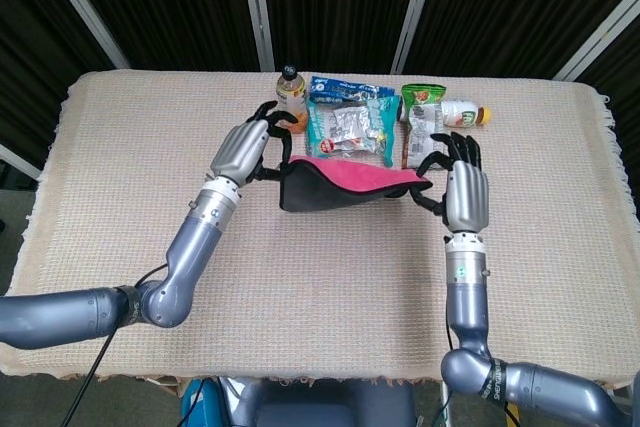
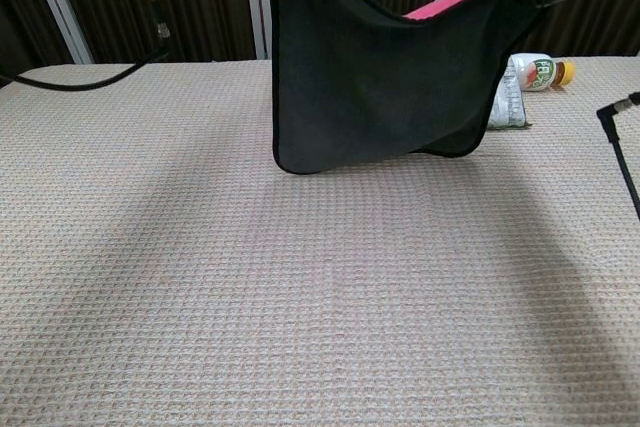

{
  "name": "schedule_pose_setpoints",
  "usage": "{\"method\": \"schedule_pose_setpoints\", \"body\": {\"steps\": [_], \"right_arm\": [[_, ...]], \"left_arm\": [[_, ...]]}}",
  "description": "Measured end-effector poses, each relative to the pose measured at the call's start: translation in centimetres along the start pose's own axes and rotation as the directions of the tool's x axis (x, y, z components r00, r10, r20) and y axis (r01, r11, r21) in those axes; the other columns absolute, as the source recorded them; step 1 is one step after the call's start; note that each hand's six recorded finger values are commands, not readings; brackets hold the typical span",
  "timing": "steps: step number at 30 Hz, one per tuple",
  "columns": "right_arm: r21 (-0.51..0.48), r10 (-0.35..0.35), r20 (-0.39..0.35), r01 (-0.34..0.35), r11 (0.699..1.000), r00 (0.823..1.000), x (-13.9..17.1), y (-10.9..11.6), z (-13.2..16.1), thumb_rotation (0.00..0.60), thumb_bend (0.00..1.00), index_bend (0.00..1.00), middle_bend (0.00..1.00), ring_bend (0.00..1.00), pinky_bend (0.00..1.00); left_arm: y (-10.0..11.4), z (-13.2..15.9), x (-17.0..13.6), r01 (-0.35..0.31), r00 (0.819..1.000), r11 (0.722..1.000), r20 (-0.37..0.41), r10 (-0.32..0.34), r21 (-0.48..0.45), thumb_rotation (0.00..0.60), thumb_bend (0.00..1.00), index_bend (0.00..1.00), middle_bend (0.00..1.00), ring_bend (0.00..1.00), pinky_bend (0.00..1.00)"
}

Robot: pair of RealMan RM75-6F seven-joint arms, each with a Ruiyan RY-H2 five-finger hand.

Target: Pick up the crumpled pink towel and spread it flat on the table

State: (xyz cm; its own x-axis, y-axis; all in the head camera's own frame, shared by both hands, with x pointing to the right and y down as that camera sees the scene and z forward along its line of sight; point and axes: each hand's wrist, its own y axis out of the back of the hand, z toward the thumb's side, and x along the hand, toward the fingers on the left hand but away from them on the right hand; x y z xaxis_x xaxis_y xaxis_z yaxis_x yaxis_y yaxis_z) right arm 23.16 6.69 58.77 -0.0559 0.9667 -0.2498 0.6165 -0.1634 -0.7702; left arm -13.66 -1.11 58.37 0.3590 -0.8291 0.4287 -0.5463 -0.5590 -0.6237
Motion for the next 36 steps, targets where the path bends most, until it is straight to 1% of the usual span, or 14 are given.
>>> {"method": "schedule_pose_setpoints", "body": {"steps": [4, 11, 17, 25, 36], "right_arm": [[0.007, 0.036, 0.011, -0.036, 0.999, 0.999, 2.0, -0.7, -1.2, 0.6, 0.88, 0.81, 0.25, 0.12, 0.03], [0.023, 0.116, 0.049, -0.117, 0.993, 0.992, 5.4, -2.8, -3.5, 0.6, 0.88, 0.81, 0.25, 0.12, 0.03], [0.027, 0.15, 0.057, -0.152, 0.988, 0.987, 7.9, -3.8, -4.9, 0.6, 0.88, 0.81, 0.25, 0.12, 0.03], [0.039, 0.144, 0.044, -0.145, 0.989, 0.989, 9.9, -3.5, -5.3, 0.6, 0.88, 0.81, 0.25, 0.12, 0.03], [0.055, 0.146, 0.047, -0.148, 0.987, 0.988, 12.6, -2.7, -5.9, 0.6, 0.88, 0.81, 0.25, 0.12, 0.03]], "left_arm": [[-1.4, -1.3, -2.0, 0.041, 0.999, 0.999, -0.003, -0.041, 0.0, 0.6, 0.4, 0.7, 0.22, 0.04, 0.16], [-4.5, -4.1, -5.8, 0.119, 0.992, 0.993, -0.034, -0.118, 0.022, 0.6, 0.4, 0.7, 0.22, 0.04, 0.16], [-6.3, -4.9, -8.5, 0.157, 0.987, 0.987, -0.03, -0.156, 0.023, 0.6, 0.4, 0.7, 0.22, 0.04, 0.16], [-7.1, -4.8, -10.6, 0.173, 0.985, 0.985, -0.007, -0.173, 0.001, 0.6, 0.4, 0.7, 0.22, 0.04, 0.16], [-7.1, -4.9, -12.9, 0.184, 0.983, 0.983, 0.011, -0.184, -0.022, 0.6, 0.4, 0.7, 0.22, 0.04, 0.16]]}}
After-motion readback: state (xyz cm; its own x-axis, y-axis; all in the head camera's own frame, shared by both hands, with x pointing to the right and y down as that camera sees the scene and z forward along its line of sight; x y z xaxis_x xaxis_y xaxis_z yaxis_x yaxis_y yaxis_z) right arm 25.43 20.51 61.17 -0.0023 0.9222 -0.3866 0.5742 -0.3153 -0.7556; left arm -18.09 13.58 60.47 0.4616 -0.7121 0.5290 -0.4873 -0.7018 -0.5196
